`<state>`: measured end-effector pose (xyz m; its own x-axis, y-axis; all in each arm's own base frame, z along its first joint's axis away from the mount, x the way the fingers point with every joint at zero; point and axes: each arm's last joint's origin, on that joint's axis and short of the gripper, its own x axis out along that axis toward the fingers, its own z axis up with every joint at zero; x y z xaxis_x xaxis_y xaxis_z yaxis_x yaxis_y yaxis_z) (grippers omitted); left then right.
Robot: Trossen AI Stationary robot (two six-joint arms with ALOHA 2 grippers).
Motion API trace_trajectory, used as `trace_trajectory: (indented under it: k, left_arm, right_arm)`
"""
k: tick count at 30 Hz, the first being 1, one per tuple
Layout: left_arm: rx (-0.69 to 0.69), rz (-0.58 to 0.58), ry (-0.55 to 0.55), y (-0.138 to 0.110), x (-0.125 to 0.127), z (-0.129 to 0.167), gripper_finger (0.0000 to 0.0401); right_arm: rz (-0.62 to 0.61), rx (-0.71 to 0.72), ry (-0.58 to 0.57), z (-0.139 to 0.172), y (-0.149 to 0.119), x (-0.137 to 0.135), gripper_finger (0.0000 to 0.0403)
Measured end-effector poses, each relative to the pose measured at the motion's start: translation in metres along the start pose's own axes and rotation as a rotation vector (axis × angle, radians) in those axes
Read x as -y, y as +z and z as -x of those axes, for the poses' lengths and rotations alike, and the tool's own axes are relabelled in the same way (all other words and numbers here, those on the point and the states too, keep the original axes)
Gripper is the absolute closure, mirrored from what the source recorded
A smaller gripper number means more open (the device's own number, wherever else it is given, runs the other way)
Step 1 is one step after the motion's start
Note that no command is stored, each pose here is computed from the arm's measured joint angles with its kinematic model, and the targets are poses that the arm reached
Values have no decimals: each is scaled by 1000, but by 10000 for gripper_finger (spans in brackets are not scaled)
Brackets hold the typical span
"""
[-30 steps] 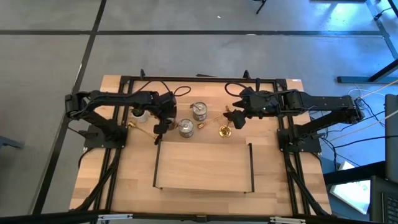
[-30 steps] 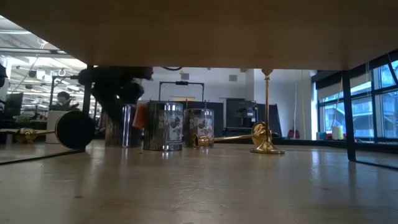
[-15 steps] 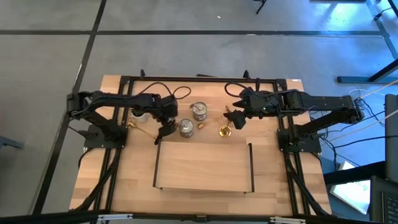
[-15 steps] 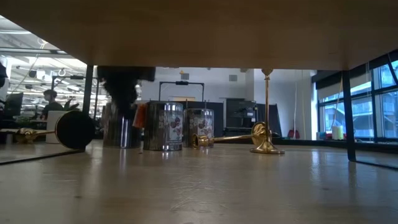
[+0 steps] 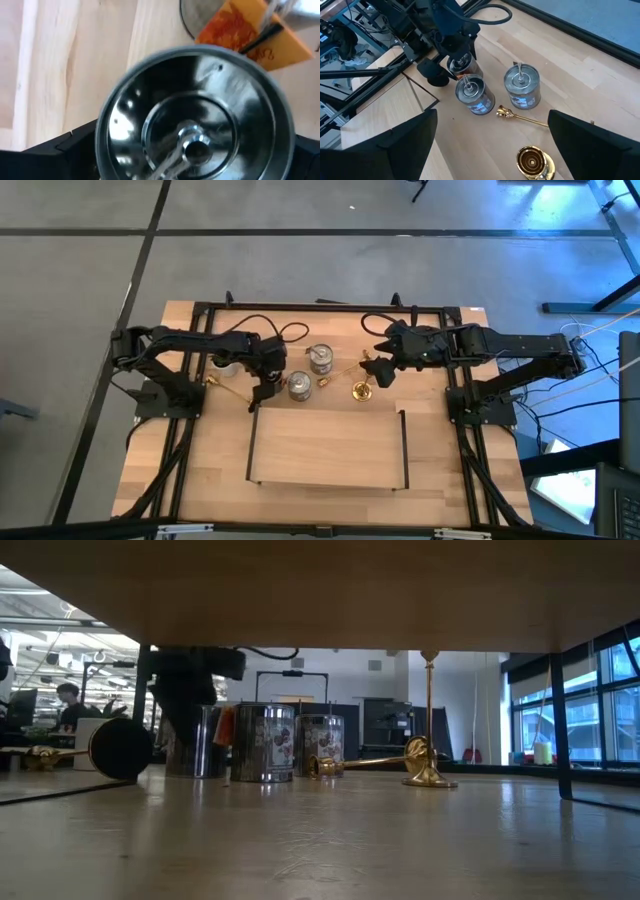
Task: Pick & Place candle stick holders
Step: Put the top left silver scented candle on the shelf
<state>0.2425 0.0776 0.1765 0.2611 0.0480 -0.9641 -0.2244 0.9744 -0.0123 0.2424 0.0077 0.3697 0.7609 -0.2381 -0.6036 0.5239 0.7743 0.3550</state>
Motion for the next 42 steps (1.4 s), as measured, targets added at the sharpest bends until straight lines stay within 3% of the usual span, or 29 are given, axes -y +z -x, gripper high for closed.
trace_trajectory:
  k: [8, 25, 33, 42]
  left_arm:
    - [23, -9, 13, 2, -1, 0, 1]
    - [-84, 4, -11, 2, 0, -25, 6]
    - [-89, 31, 36, 8, -1, -19, 57]
    - [-95, 38, 37, 23, -2, 0, 57]
  right_arm:
    - [0, 1, -2, 0, 0, 0, 20]
    - [0, 2, -3, 0, 0, 0, 20]
    - [0, 2, -3, 0, 0, 0, 20]
    - [0, 2, -2, 0, 0, 0, 20]
